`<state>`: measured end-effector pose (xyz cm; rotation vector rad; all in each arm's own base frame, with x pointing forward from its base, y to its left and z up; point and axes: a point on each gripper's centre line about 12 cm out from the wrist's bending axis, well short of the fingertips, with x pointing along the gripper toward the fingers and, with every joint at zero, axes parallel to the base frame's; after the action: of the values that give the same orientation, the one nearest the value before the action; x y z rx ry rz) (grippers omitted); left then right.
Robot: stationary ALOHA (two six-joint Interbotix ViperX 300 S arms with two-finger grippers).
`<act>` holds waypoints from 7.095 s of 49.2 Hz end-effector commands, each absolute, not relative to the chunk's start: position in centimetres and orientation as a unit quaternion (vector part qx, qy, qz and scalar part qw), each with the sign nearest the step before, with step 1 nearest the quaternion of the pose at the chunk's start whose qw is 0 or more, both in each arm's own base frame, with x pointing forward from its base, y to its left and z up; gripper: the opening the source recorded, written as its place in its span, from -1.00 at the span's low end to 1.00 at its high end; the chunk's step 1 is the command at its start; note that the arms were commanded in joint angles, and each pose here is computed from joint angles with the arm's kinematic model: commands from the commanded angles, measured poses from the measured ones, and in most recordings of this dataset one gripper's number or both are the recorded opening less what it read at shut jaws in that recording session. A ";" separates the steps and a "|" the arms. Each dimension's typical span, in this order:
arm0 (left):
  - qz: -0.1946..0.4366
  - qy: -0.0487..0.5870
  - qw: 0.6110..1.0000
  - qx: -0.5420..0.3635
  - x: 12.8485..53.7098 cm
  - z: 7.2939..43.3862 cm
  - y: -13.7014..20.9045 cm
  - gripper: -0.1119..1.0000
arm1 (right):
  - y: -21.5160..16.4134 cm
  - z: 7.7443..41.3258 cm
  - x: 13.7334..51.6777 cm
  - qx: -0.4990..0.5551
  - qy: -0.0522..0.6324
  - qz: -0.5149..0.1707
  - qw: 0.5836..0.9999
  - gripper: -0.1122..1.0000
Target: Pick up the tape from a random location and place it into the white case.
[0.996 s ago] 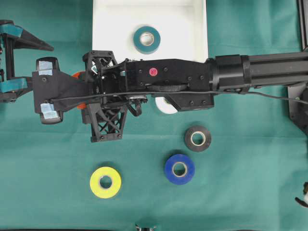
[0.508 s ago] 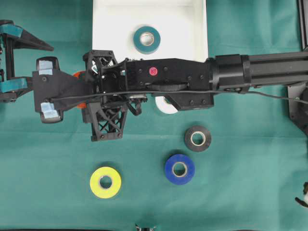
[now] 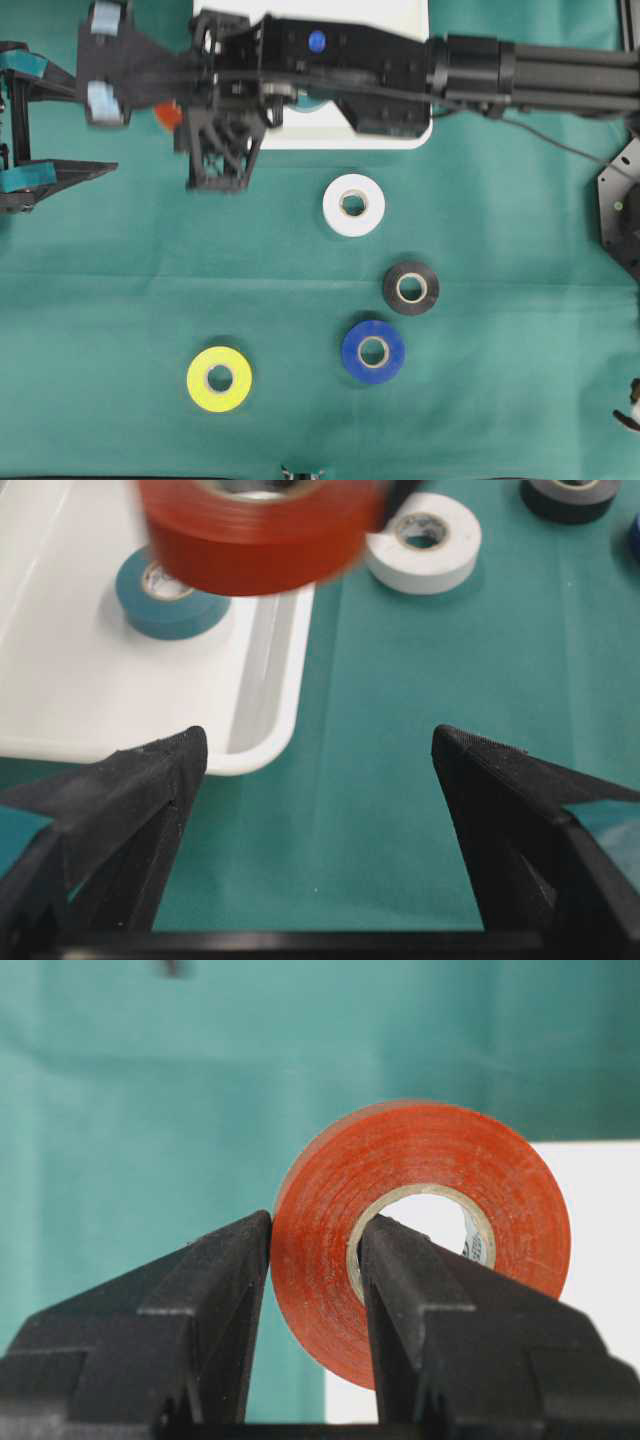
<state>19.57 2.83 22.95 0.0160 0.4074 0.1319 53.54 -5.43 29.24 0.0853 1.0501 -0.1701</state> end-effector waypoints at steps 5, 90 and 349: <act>0.066 0.198 0.978 0.007 19.8 23.2 2.9 0.94 | -8.3 33.6 52.2 0.052 0.458 -0.106 0.881 -0.23; 0.067 0.195 0.979 0.008 19.7 23.4 2.9 0.94 | -13.1 29.4 36.2 0.108 0.444 -0.189 0.869 -0.23; 0.067 0.192 0.979 0.009 19.7 23.5 2.9 0.94 | -14.5 31.4 34.8 0.079 0.464 -0.226 0.853 0.79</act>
<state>19.52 2.82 23.09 0.0166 0.3997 0.1322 34.86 -14.49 29.57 0.1716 1.0308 -0.4719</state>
